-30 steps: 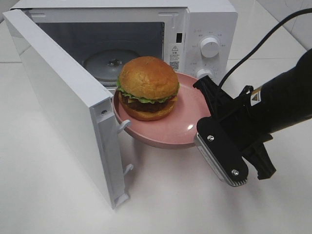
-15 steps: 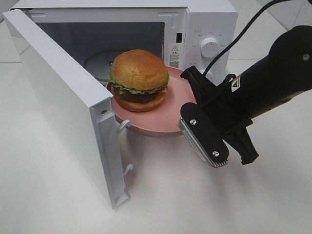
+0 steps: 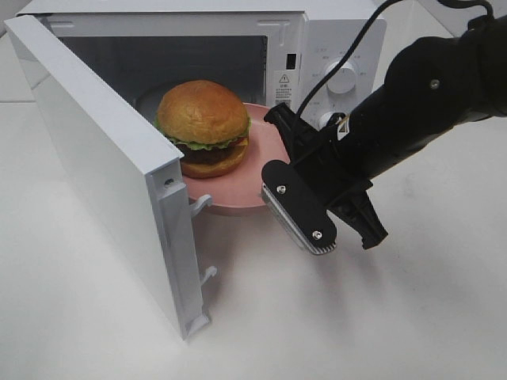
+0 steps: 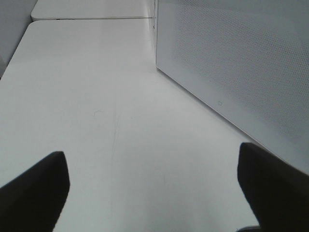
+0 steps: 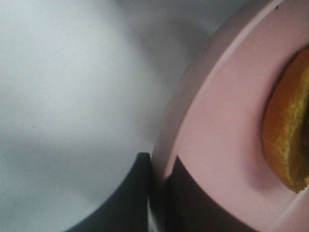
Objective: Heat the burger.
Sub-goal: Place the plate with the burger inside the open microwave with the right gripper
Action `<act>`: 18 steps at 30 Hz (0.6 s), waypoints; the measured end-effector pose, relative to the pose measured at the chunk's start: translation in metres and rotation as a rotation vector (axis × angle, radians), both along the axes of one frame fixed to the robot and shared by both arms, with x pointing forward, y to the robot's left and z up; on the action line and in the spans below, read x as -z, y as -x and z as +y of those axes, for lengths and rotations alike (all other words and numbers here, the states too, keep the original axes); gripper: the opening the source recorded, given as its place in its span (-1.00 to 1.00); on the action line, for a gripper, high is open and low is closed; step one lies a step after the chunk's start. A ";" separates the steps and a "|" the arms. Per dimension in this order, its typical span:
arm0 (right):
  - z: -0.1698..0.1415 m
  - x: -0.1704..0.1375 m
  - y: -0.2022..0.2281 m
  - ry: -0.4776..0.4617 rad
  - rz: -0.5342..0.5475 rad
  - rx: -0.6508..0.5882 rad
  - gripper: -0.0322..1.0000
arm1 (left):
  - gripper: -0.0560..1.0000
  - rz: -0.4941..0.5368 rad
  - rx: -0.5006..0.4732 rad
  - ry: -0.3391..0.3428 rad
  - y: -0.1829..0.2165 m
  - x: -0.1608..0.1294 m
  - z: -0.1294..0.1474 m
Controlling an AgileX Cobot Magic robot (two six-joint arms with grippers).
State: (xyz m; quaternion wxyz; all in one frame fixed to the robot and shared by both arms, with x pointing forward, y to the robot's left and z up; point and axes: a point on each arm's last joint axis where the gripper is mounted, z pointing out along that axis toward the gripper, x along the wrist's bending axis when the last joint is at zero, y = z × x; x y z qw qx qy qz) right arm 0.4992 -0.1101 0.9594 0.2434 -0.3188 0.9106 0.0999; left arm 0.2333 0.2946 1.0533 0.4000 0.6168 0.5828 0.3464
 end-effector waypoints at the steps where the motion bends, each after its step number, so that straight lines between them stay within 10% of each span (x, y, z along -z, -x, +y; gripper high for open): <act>1: 0.000 0.000 0.000 0.000 0.000 0.000 -0.85 | 0.73 0.000 0.000 0.000 0.000 0.000 0.000; 18: 0.029 -0.004 -0.039 0.007 0.053 0.008 -0.85 | 0.73 0.000 0.000 0.000 0.000 0.000 0.000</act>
